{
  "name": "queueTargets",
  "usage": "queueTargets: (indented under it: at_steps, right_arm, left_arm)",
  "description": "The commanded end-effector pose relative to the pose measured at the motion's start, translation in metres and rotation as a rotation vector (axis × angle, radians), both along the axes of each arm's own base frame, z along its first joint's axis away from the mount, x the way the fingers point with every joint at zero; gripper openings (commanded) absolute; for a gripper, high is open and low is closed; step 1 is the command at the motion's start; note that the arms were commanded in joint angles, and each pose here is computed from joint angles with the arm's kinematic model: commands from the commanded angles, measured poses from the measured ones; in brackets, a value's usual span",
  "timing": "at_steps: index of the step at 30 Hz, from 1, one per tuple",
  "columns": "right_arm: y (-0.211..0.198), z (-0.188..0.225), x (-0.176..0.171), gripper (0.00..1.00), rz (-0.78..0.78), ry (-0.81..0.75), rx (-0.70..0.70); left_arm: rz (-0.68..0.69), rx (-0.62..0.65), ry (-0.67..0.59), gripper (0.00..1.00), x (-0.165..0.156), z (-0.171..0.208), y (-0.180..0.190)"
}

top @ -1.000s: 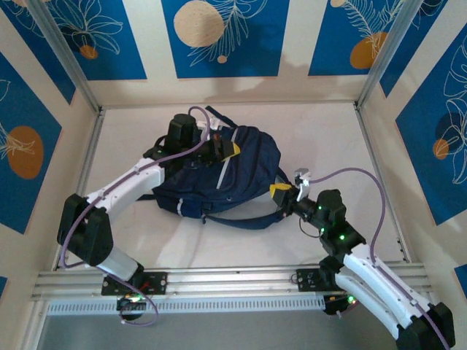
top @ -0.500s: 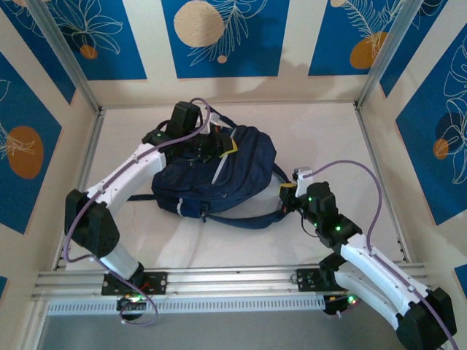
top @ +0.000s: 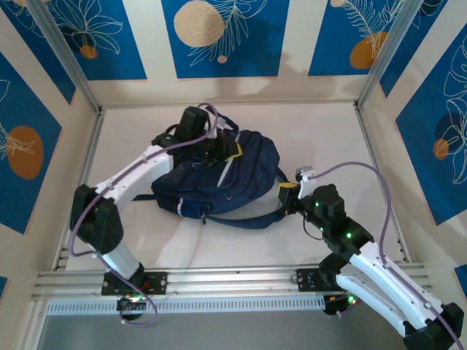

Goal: Pack the student bag

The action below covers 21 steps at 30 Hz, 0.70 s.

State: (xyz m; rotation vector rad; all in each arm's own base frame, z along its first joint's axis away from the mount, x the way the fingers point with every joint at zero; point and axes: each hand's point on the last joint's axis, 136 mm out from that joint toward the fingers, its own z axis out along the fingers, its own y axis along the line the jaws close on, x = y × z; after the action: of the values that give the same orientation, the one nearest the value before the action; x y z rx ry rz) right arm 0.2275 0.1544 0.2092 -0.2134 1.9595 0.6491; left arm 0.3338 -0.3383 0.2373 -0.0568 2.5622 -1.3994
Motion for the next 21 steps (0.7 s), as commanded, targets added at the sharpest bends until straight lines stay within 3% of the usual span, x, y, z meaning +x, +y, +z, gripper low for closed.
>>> queueTargets:
  at_steps: [1, 3, 5, 13, 16, 19, 21]
  right_arm:
    - [-0.023, 0.004, -0.01, 0.0, -0.141, 0.122, 0.064]
    - [-0.032, 0.006, -0.015, 0.0, -0.192, 0.169, 0.089]
    - [-0.025, 0.009, -0.02, 0.0, -0.147, 0.182, 0.088]
    - [0.0, -0.002, -0.018, 0.0, -0.112, 0.329, 0.099]
    - [0.006, -0.008, -0.016, 0.0, -0.101, 0.364, 0.081]
    - [0.004, -0.011, -0.015, 0.02, -0.115, 0.379, 0.055]
    - [0.002, -0.012, -0.018, 0.08, -0.117, 0.385, 0.034]
  left_arm:
    - [-0.017, 0.011, 0.027, 0.04, 0.005, -0.022, -0.024]
    - [-0.028, 0.021, 0.042, 0.07, 0.007, -0.034, -0.036]
    - [-0.031, 0.029, 0.052, 0.1, 0.009, -0.045, -0.045]
    - [-0.003, 0.006, 0.072, 0.11, 0.038, -0.07, -0.084]
    - [-0.004, -0.03, 0.048, 0.2, 0.05, -0.059, -0.097]
    - [-0.038, -0.024, -0.012, 0.4, 0.045, -0.042, -0.1]
    - [-0.054, 0.047, -0.07, 0.51, 0.036, -0.034, -0.086]
